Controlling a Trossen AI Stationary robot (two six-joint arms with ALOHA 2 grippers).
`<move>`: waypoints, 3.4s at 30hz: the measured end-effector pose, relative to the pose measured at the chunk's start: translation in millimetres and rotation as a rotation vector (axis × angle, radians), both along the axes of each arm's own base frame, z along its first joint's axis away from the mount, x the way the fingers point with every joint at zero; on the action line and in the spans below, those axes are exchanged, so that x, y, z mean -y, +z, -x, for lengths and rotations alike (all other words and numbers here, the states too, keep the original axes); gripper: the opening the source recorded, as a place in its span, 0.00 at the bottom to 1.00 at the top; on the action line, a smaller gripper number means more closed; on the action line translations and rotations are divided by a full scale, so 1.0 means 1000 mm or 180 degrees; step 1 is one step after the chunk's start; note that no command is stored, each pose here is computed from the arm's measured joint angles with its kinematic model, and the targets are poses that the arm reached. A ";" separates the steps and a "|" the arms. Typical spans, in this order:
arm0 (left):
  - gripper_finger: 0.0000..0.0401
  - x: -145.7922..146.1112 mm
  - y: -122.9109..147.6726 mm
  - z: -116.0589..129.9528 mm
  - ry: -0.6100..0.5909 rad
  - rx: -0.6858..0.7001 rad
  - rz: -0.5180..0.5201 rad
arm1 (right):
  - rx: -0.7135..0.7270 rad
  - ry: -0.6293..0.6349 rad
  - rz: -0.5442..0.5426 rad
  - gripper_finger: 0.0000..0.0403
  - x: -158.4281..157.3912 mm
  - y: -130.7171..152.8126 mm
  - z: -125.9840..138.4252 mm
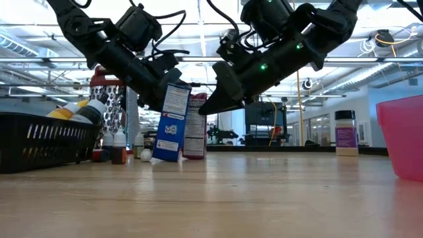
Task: Pick & Place Kitchen Items
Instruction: Put the purple cereal box into the red bin
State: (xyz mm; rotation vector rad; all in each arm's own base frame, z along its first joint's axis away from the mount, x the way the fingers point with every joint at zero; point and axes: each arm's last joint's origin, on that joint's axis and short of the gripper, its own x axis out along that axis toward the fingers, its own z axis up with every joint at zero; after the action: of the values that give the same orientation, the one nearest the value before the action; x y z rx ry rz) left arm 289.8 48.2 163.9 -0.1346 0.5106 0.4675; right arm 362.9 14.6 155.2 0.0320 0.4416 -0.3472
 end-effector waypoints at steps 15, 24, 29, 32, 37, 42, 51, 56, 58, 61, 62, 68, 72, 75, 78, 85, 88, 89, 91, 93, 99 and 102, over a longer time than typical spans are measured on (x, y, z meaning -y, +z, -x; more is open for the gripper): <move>0.63 0.000 -0.001 0.003 0.0100 -0.0112 -0.0069 | -0.0037 -0.0042 0.0117 0.00 -0.001 0.009 0.004; 0.63 -0.001 -0.005 0.005 0.0104 -0.0299 -0.0129 | -0.0220 0.0014 0.0176 0.00 -0.030 0.035 0.026; 0.63 -0.001 -0.004 0.006 0.0172 -0.0314 -0.0174 | -0.0180 0.0014 0.0182 0.00 -0.060 0.061 0.051; 0.63 -0.001 0.003 0.009 0.0177 -0.0255 -0.0183 | -0.0110 0.0034 0.0128 0.00 -0.081 0.074 0.070; 0.63 0.001 0.020 0.017 0.0209 -0.0108 -0.0136 | 0.0110 0.0239 -0.0083 0.00 -0.115 0.093 0.098; 0.63 0.009 0.031 0.022 0.0151 -0.0041 -0.0110 | 0.0273 0.0502 -0.0365 0.00 -0.148 0.101 0.123; 0.63 0.024 0.035 0.022 -0.0024 0.0011 -0.0108 | 0.0331 0.0775 -0.0738 0.00 -0.194 0.104 0.178; 0.63 0.027 0.035 0.021 -0.0036 0.0032 -0.0071 | 0.0261 0.0914 -0.1000 0.00 -0.210 0.103 0.207; 0.63 0.028 0.035 0.021 -0.0039 0.0041 -0.0056 | 0.0190 0.0947 -0.1114 0.00 -0.215 0.100 0.218; 0.63 0.030 0.035 0.021 -0.0062 0.0041 -0.0054 | 0.0134 0.0971 -0.1332 0.00 -0.221 0.098 0.232; 0.63 0.031 0.035 0.021 -0.0069 0.0044 -0.0049 | 0.0109 0.0978 -0.1386 0.00 -0.222 0.097 0.236; 0.63 0.034 0.035 0.021 -0.0107 0.0050 -0.0042 | -0.0041 0.0869 -0.1803 0.00 -0.229 0.090 0.259; 0.63 0.035 0.035 0.021 -0.0109 0.0053 -0.0037 | -0.0147 0.0721 -0.1960 0.00 -0.232 0.081 0.269; 0.63 0.035 0.035 0.021 -0.0109 0.0053 -0.0035 | -0.0196 0.0654 -0.1960 0.00 -0.235 0.074 0.269; 0.63 0.035 0.035 0.021 -0.0109 0.0052 -0.0037 | -0.0231 0.0595 -0.1850 0.00 -0.234 0.069 0.266; 0.63 0.035 0.035 0.021 -0.0112 0.0048 -0.0043 | -0.0274 0.0474 -0.1673 0.00 -0.235 0.057 0.257; 0.63 0.035 0.035 0.021 -0.0125 0.0037 -0.0064 | -0.0288 0.0361 -0.1659 0.04 -0.234 0.051 0.252; 0.63 0.035 0.035 0.021 -0.0126 0.0036 -0.0065 | -0.0310 0.0337 -0.1645 0.06 -0.234 0.049 0.250; 0.63 0.035 0.035 0.021 -0.0126 0.0037 -0.0064 | -0.0372 0.0311 -0.1651 0.11 -0.233 0.047 0.248; 0.63 0.035 0.035 0.021 -0.0126 0.0036 -0.0064 | -0.0406 0.0286 -0.1682 0.17 -0.232 0.047 0.245; 0.63 0.035 0.035 0.021 -0.0127 0.0034 -0.0067 | -0.0463 0.0312 -0.1746 0.36 -0.231 0.051 0.245; 0.63 0.035 0.035 0.021 -0.0128 0.0034 -0.0067 | -0.0550 0.0377 -0.1909 0.42 -0.230 0.057 0.246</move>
State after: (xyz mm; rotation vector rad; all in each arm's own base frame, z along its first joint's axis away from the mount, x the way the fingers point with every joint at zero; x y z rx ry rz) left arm 269.1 13.5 198.6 -0.1065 0.4969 0.4327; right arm 116.8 244.5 212.2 0.5611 0.7040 -0.0909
